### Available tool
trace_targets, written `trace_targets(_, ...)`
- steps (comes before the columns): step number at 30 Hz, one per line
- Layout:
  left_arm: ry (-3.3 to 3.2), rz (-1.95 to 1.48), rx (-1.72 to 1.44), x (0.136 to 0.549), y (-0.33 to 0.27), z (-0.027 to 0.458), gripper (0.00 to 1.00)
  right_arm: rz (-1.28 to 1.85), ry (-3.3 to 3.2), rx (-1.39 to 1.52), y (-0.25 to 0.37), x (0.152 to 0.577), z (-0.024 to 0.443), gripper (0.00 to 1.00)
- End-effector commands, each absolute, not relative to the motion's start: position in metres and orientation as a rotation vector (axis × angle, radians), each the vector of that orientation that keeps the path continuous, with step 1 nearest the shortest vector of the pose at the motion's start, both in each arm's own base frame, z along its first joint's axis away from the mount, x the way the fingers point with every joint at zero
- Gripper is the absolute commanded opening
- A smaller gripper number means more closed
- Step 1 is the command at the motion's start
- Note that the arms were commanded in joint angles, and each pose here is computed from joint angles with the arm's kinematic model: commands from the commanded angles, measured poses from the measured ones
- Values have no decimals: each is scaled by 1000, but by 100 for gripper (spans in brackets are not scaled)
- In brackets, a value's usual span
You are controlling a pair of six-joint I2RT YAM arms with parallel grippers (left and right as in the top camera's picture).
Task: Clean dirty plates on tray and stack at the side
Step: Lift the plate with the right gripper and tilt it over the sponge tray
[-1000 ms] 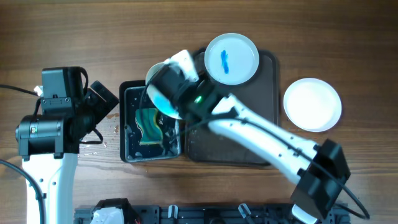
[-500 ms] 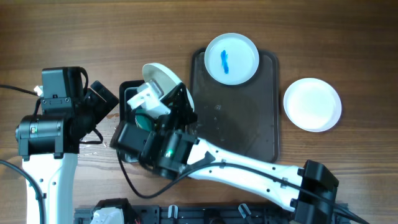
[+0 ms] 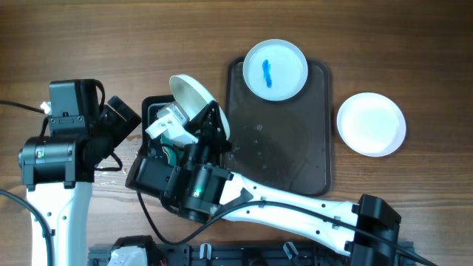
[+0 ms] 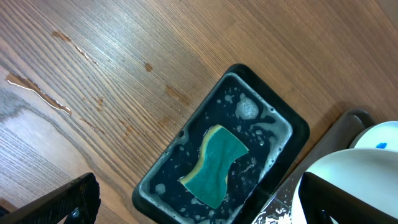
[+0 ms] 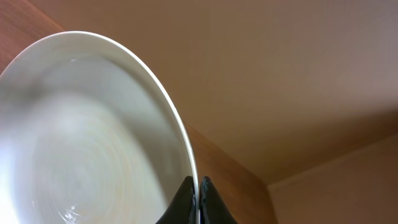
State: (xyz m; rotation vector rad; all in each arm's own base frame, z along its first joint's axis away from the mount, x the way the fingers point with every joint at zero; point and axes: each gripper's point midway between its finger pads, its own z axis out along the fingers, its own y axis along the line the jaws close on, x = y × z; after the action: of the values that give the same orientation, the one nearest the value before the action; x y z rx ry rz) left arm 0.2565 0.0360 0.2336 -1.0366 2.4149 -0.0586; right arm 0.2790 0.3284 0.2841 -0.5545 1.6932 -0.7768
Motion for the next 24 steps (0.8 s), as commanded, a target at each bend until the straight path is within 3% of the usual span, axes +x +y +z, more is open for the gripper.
trace_targets(1,2394,-58,-1041,258,38,239,100,-757,1662,-479,324,277,311,4)
trace_targets(24,2394,-58,-1041,258,38,239,100,-702,1690,-520,336,279,307,4)
